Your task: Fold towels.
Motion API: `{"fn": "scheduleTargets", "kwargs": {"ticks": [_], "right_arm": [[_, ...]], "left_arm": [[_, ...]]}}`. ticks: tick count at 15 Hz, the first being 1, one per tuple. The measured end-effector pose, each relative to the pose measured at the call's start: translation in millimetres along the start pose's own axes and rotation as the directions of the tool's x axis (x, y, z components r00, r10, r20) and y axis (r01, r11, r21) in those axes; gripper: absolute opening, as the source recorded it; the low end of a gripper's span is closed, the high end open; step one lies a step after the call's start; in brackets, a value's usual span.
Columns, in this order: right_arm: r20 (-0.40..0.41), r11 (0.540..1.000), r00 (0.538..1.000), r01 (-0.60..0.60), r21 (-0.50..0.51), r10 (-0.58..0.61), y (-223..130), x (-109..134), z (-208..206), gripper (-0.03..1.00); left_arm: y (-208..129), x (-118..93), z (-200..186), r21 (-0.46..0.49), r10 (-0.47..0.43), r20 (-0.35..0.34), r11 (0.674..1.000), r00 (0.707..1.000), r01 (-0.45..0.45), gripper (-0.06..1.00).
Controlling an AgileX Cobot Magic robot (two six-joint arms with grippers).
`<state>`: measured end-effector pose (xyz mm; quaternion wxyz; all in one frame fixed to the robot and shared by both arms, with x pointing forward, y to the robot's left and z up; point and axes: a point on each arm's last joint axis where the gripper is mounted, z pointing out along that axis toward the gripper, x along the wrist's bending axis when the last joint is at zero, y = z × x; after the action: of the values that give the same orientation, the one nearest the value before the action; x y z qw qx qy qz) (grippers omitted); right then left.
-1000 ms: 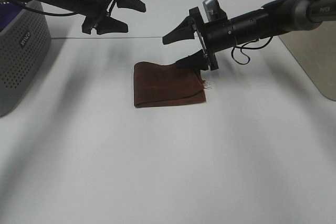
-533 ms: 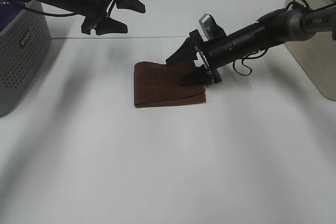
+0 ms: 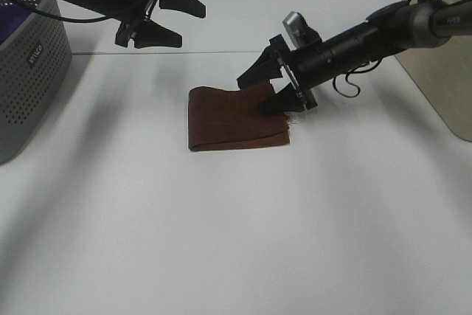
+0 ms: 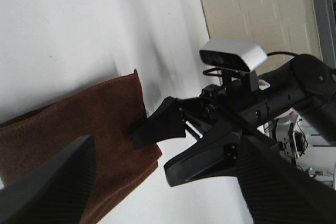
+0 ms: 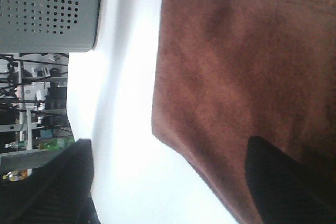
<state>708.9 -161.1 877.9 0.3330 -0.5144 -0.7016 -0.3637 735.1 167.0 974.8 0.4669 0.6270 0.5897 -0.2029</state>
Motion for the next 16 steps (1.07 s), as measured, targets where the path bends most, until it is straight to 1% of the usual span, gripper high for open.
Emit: {"fn": "scheduleTargets", "kwargs": {"ticks": [2,3,4,5,6,7,8,9,10,11,12,13,14,15,16], "right_arm": [[0.054,0.999,0.997,0.051,-0.008,-0.05,3.9,30.3,-21.1,0.75],[0.085,0.998,0.994,0.064,-0.014,-0.063,4.8,45.8,-32.1,0.75],[0.121,0.998,0.991,0.059,-0.02,-0.056,4.7,60.5,-42.9,0.75],[0.172,0.998,0.984,0.055,-0.027,-0.05,3.5,77.0,-55.9,0.75],[0.241,0.998,0.97,0.049,-0.03,-0.04,0.7,91.5,-69.0,0.75],[0.312,0.998,0.949,0.056,-0.036,-0.042,-2.7,105.7,-82.6,0.75],[0.375,0.997,0.926,0.059,-0.052,-0.035,-6.6,120.5,-96.2,0.75],[0.435,0.995,0.9,0.074,-0.074,-0.035,-11.6,137.4,-111.1,0.75],[0.492,0.991,0.87,0.09,-0.097,-0.031,-17.0,152.8,-125.2,0.75],[0.535,0.986,0.845,0.109,-0.128,-0.024,-24.3,171.0,-139.8,0.75],[0.563,0.98,0.826,0.129,-0.149,-0.023,-33.8,186.9,-151.3,0.75],[0.586,0.973,0.81,0.159,-0.166,-0.032,-47.4,205.0,-163.0,0.75],[0.602,0.971,0.798,0.171,-0.17,-0.035,-62.8,216.6,-170.1,0.75],[0.613,0.969,0.789,0.179,-0.171,-0.038,-79.0,226.2,-175.5,0.75],[0.616,0.969,0.787,0.179,-0.17,-0.037,-98.6,234.3,-178.8,0.75]], "left_arm": [[7.3,-20.7,-25.8,0.013,0.054,0.035,0.998,0.998,-0.054,0.71],[11.4,-34.7,-43.1,0.007,0.087,0.052,0.996,0.995,-0.087,0.71],[14.4,-44.5,-59.9,-0.005,0.109,0.06,0.994,0.992,-0.109,0.71],[16.7,-53.2,-77.1,-0.019,0.131,0.056,0.991,0.99,-0.13,0.71],[18.3,-60.8,-93.7,-0.033,0.147,0.029,0.989,0.989,-0.146,0.71],[18.1,-67.6,-110.8,-0.036,0.175,-0.04,0.984,0.984,-0.177,0.71],[15.8,-74.7,-126.5,-0.022,0.204,-0.144,0.978,0.968,-0.209,0.71],[12.3,-83.8,-141.5,-0.008,0.223,-0.251,0.973,0.942,-0.232,0.71],[7.8,-96.0,-156.2,0.003,0.244,-0.36,0.965,0.9,-0.261,0.71],[1.1,-111.7,-174.1,0.006,0.262,-0.469,0.956,0.843,-0.293,0.71],[-8.1,-128.7,-193.4,-0.005,0.265,-0.549,0.947,0.792,-0.321,0.71],[-19.1,-143.0,-210.5,-0.026,0.254,-0.592,0.943,0.765,-0.333,0.71],[-33.5,-155.7,-226.1,-0.038,0.248,-0.622,0.938,0.743,-0.346,0.71],[-51.5,-168.9,-241.6,-0.05,0.247,-0.643,0.931,0.725,-0.362,0.71],[-70.5,-173.3,-250.7,-0.043,0.244,-0.659,0.932,0.711,-0.36,0.71]]}}
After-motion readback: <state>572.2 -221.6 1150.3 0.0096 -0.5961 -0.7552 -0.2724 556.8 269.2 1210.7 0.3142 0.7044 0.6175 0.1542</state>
